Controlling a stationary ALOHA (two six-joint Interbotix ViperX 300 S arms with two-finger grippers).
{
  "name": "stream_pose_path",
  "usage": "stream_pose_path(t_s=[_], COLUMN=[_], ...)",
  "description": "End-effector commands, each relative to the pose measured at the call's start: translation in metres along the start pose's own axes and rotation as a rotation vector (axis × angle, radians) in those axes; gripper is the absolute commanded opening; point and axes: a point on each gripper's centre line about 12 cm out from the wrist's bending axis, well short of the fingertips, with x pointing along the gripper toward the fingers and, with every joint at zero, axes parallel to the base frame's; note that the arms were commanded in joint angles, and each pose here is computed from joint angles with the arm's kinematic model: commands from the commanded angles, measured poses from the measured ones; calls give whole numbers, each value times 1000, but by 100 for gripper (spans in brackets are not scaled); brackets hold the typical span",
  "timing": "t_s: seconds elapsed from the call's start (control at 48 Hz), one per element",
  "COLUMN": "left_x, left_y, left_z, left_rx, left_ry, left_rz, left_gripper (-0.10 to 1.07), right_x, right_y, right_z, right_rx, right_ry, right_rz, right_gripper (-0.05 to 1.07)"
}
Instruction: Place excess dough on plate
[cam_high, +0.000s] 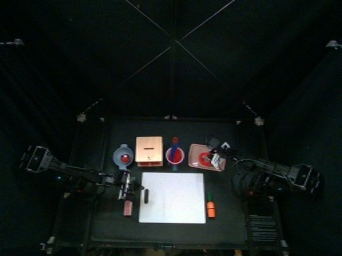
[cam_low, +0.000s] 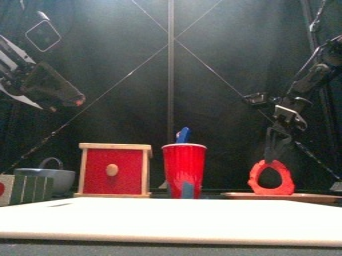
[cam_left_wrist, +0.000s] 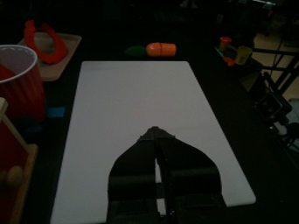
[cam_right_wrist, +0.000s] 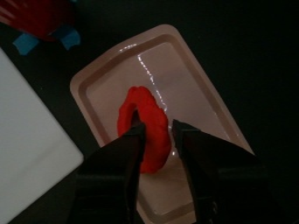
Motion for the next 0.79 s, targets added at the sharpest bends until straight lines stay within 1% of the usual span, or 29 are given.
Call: stream_pose_path(t_s=[0.0, 0.083, 0.146, 0.25, 0.333, 0.458, 0.583, 0.688, 0.771], left_x=[2, 2, 2, 2, 3, 2, 2, 2, 1], left_y=[0, 0, 0, 0, 0, 0, 0, 0, 0], left_z=[6, 6, 6, 6, 7, 8, 9, 9, 8], left_rx=[-3, -2, -1, -1, -3, -2, -2, -3, -5], left_ry=[-20, -20, -18, -20, -21, -26, -29, -29, -28], left_rz=[3, 2, 0, 0, 1, 1, 1, 2, 2], left_gripper=[28, 28, 28, 28, 28, 28, 28, 28, 28], right_x=[-2, -3, -5, -11, -17, -26, -29, -31, -32], right_y=[-1, -2, -2, -3, 0, 25, 45, 55, 59], right_z=[4, 5, 5, 9, 14, 20, 21, 21, 21], right_rx=[6, 8, 8, 10, 20, 0, -26, -38, -27], right_ry=[-16, -19, -25, -59, -96, -160, -189, -195, -193], right_rz=[-3, -4, -6, -7, 6, 89, 155, 189, 204], right_gripper=[90, 100, 105, 104, 104, 104, 104, 104, 104])
